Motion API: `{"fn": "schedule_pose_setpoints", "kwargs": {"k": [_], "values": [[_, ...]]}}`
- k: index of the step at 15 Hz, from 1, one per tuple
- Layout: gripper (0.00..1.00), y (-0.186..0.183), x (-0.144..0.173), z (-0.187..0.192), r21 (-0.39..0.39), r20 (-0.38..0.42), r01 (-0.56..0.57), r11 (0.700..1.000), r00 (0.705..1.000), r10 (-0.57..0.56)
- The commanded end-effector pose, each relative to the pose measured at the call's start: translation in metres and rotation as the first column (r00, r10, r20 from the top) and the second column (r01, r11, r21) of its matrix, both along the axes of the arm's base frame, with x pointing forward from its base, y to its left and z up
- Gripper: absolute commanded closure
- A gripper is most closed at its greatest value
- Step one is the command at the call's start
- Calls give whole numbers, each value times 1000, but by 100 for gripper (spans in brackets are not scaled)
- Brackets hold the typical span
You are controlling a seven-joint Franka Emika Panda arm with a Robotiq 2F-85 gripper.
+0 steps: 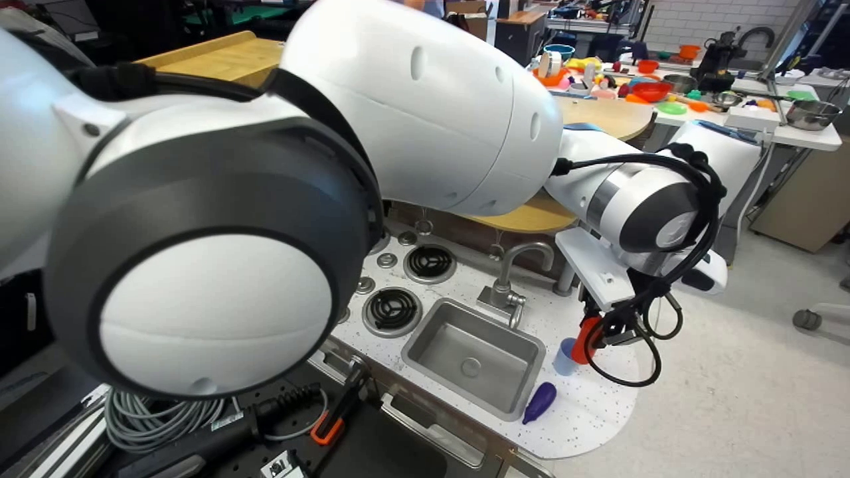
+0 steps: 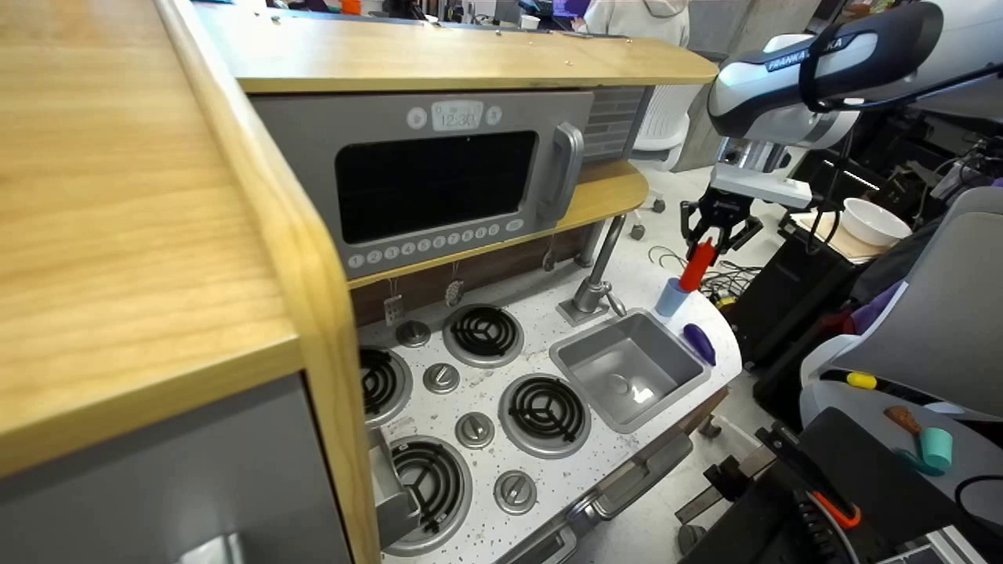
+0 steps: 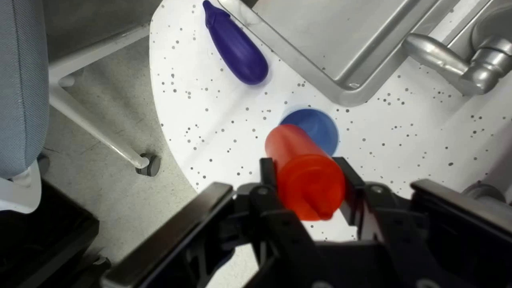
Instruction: Take the sauce bottle on the stove and put it in the grey cup
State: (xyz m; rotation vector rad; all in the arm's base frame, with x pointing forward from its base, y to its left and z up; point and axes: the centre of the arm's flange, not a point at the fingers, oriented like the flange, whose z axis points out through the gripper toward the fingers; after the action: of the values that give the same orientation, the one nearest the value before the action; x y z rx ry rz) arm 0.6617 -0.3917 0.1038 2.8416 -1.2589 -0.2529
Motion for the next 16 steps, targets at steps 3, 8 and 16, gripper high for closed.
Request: {"fn": "schedule_pose_setpoints", "kwargs": {"k": [3,8,16], "values": [[86,-3,29,-13,-25,-20,-42,999,999,42],[86,-3,31,-14,-23,-16,-51,998,999,50],[86,3,31,-17,133,4,-106,985,994,107]]}}
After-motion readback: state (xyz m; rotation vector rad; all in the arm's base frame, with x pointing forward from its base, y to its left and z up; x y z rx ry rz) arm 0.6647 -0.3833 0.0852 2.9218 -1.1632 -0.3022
